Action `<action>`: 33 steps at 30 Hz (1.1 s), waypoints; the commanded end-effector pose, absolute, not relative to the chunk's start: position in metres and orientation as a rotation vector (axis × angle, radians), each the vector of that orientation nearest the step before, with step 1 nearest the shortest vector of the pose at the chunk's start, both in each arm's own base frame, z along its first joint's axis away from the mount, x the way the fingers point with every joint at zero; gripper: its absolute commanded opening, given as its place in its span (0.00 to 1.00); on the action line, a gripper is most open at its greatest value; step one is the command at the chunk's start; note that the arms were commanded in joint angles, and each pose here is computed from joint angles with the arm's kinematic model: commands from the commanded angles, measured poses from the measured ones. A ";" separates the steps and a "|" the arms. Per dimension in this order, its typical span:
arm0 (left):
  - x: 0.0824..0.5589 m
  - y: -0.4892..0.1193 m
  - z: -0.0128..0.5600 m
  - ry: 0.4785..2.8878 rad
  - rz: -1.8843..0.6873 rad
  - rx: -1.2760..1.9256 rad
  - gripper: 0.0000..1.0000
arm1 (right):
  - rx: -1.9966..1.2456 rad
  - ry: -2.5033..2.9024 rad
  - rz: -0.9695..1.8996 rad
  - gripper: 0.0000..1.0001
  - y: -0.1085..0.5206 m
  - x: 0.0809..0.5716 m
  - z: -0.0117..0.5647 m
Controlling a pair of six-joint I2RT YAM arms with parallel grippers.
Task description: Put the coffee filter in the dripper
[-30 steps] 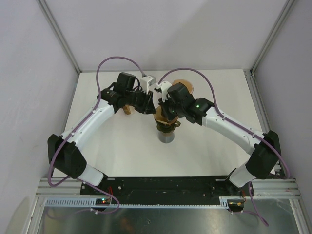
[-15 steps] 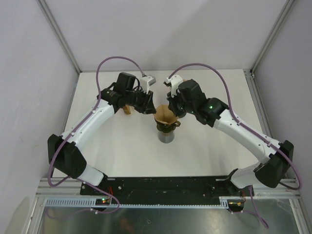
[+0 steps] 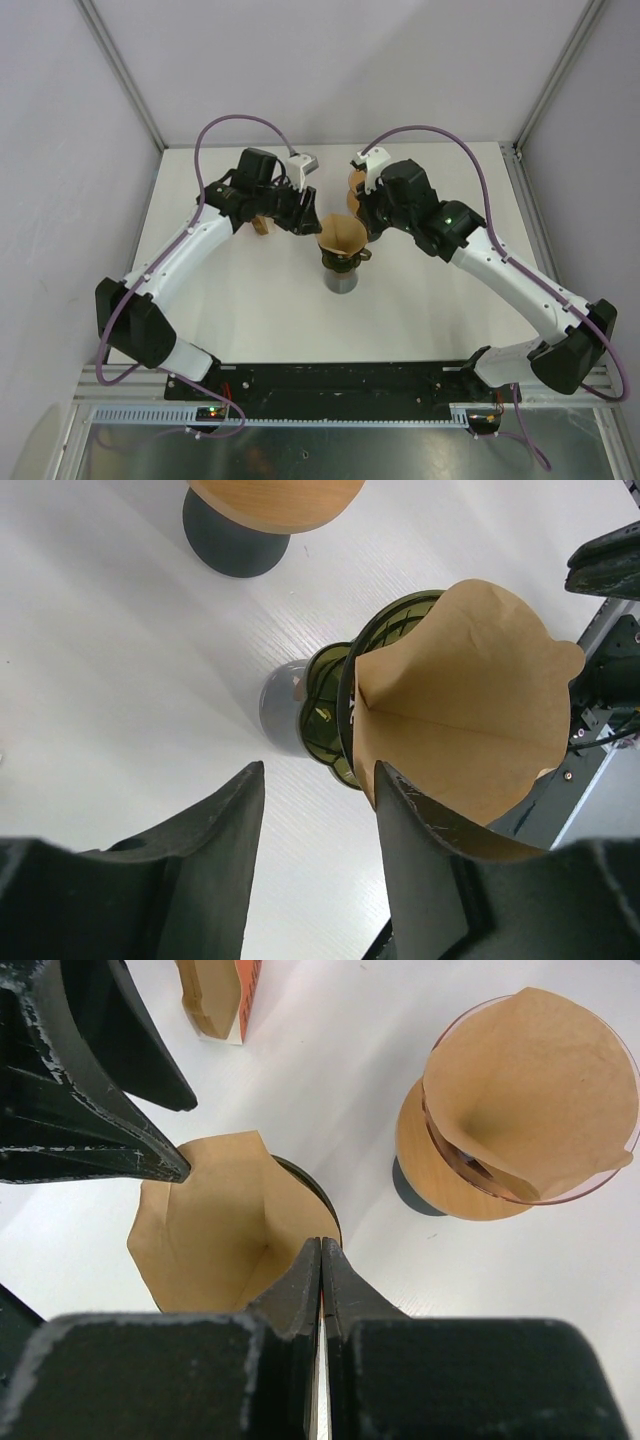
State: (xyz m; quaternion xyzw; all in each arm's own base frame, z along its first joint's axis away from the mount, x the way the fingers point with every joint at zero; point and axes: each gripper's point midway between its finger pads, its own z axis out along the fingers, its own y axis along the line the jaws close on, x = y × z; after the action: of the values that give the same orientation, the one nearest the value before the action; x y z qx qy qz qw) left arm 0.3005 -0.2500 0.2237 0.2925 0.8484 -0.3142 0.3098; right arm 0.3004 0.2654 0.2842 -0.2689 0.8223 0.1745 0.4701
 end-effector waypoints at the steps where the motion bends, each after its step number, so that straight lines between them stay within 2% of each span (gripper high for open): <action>1: 0.303 -0.249 0.263 2.126 -0.809 0.780 0.54 | -0.636 1.989 0.414 0.00 0.256 0.299 0.296; 15: 0.305 -0.248 0.278 2.080 -0.795 0.783 0.69 | -0.637 1.997 0.418 0.00 0.256 0.300 0.293; 27: 0.320 -0.236 0.298 2.039 -0.709 0.729 0.91 | -0.564 1.998 0.378 0.00 0.238 0.308 0.299; 33: 0.336 -0.217 0.313 2.017 -0.658 0.659 0.94 | -0.457 2.003 0.356 0.00 0.211 0.320 0.301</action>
State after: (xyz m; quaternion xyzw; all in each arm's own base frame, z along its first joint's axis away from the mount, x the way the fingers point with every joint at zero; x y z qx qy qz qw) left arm 0.3240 -0.2357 0.2693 0.2776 0.8355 -0.2830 0.3806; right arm 0.3136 0.2331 0.2866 -0.2302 0.8336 0.1522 0.4784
